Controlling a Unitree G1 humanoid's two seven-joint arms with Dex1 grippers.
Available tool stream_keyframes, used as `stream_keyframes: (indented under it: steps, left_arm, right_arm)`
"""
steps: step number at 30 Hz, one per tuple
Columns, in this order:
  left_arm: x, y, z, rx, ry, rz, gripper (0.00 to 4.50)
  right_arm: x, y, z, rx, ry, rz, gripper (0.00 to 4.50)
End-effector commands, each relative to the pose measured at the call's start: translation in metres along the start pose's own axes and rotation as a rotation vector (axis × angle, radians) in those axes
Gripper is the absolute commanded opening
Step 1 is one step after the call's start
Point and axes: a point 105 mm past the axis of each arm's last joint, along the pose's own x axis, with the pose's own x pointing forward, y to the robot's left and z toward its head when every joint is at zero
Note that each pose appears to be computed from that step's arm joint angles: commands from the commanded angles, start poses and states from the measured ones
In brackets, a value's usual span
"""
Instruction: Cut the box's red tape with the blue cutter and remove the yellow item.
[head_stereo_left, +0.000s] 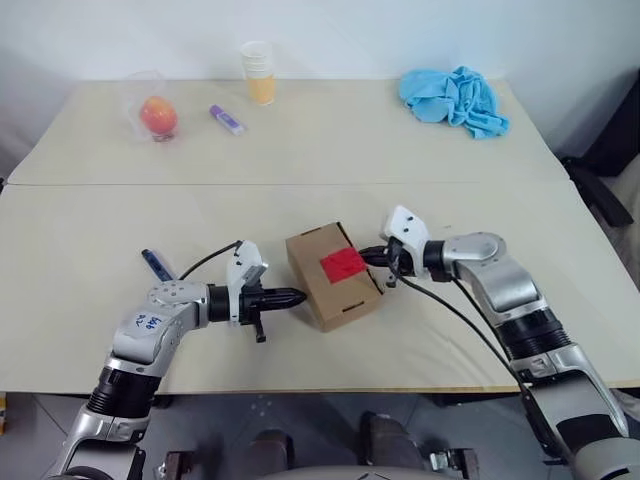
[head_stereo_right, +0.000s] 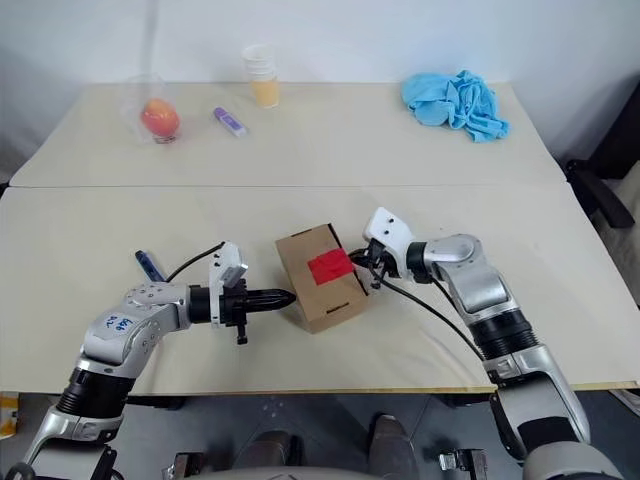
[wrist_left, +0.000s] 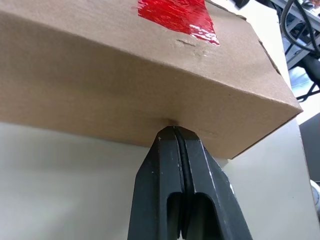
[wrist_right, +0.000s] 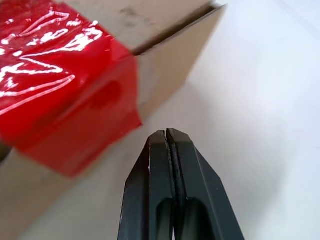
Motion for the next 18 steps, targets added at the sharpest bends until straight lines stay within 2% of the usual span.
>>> stream_keyframes:
  steps: [1, 2, 4, 7, 10, 13, 14, 16, 18]
  left_arm:
    - [-0.035, -0.005, 0.025, 0.057, -0.114, 0.049, 0.18]
    - [-0.046, -0.006, 0.026, 0.057, -0.133, 0.071, 0.40]
    - [-0.082, 0.003, 0.025, 0.104, -0.175, 0.248, 0.85]
    - [-0.135, 0.002, 0.017, 0.113, -0.217, 0.453, 1.82]
    - [-0.199, -0.003, -0.004, 0.076, -0.264, 0.730, 2.71]
    - [-0.252, -0.017, -0.037, 0.020, -0.240, 0.980, 3.63]
    - [-0.273, -0.023, -0.046, 0.003, -0.243, 1.084, 3.93]
    - [-0.311, -0.041, -0.061, -0.026, -0.261, 1.290, 4.49]
    - [-0.333, -0.056, -0.074, -0.058, -0.273, 1.404, 4.49]
  right_arm:
    - [-0.037, 0.004, 0.015, -0.035, -0.105, 0.047, 0.41]
    - [-0.044, 0.009, 0.014, -0.038, -0.122, 0.071, 0.63]
    - [-0.061, 0.020, 0.025, -0.027, -0.266, 0.109, 1.22]
    - [-0.077, 0.029, 0.030, -0.055, -0.377, 0.102, 2.26]
    - [-0.089, 0.036, 0.035, -0.045, -0.491, 0.050, 3.28]
    - [-0.091, 0.049, 0.039, -0.031, -0.537, 0.046, 4.33]
    - [-0.089, 0.054, 0.040, -0.038, -0.547, 0.048, 4.50]
    - [-0.086, 0.065, 0.050, -0.019, -0.611, 0.093, 4.50]
    - [-0.085, 0.068, 0.058, -0.036, -0.666, 0.103, 4.50]
